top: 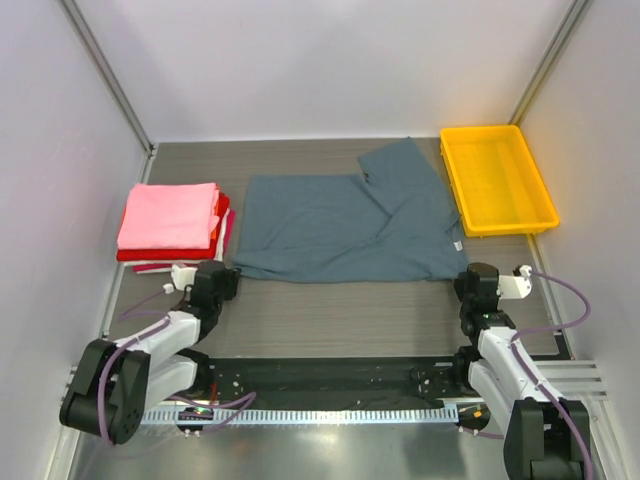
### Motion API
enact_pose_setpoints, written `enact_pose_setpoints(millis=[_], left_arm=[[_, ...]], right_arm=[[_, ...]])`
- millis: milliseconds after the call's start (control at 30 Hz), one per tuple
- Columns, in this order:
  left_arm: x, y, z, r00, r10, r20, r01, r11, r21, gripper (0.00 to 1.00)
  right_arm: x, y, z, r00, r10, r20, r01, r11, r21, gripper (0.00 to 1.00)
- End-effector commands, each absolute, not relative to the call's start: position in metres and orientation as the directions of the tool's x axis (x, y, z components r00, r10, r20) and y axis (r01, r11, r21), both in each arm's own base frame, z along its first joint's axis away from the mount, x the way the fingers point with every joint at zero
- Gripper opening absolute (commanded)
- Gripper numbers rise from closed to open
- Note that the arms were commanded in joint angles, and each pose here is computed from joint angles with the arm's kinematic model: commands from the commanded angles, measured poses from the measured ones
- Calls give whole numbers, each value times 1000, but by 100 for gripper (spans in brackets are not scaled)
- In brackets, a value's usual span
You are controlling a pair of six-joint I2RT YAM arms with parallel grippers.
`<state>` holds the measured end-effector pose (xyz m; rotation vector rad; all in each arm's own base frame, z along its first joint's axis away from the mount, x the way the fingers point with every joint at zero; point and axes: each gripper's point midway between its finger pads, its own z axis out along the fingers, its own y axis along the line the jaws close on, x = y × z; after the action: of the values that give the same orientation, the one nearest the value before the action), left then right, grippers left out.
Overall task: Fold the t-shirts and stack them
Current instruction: Fold the tshirt
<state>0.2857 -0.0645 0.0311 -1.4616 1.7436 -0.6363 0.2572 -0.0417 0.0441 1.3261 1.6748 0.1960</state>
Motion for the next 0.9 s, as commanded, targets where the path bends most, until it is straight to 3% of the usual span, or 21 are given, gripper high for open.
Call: enact_pose_setpoints(millis=[0, 133, 200, 333, 400, 500, 733, 867], left_arm=[[297, -53, 53, -21, -948, -318, -583, 270, -766, 0], [305, -54, 73, -61, -928, -366, -612, 325, -721, 0], [323, -55, 111, -65, -915, -399, -579, 360, -731, 0], [336, -41, 164, -87, -879, -469, -588, 425, -688, 0], [339, -39, 189, -93, -864, -494, -569, 454, -686, 0], [324, -40, 173, -136, -863, -486, -598, 463, -655, 0], [266, -48, 83, -183, -914, -361, -649, 389, -655, 0], [234, -43, 50, -188, -919, -345, -674, 377, -635, 0]], right_arm=[[260, -52, 59, 96, 802, -590, 687, 376, 622, 1], [276, -48, 82, 102, 821, -562, 668, 363, 650, 1], [287, -50, 100, 114, 819, -562, 665, 358, 656, 1], [315, -59, 189, 204, 793, -574, 602, 361, 712, 1], [316, -62, 206, 222, 782, -583, 600, 361, 714, 1], [307, -57, 197, 186, 799, -571, 613, 359, 703, 1], [249, -49, 95, 115, 832, -542, 706, 316, 634, 1], [231, -50, 89, 132, 829, -543, 689, 317, 652, 1]])
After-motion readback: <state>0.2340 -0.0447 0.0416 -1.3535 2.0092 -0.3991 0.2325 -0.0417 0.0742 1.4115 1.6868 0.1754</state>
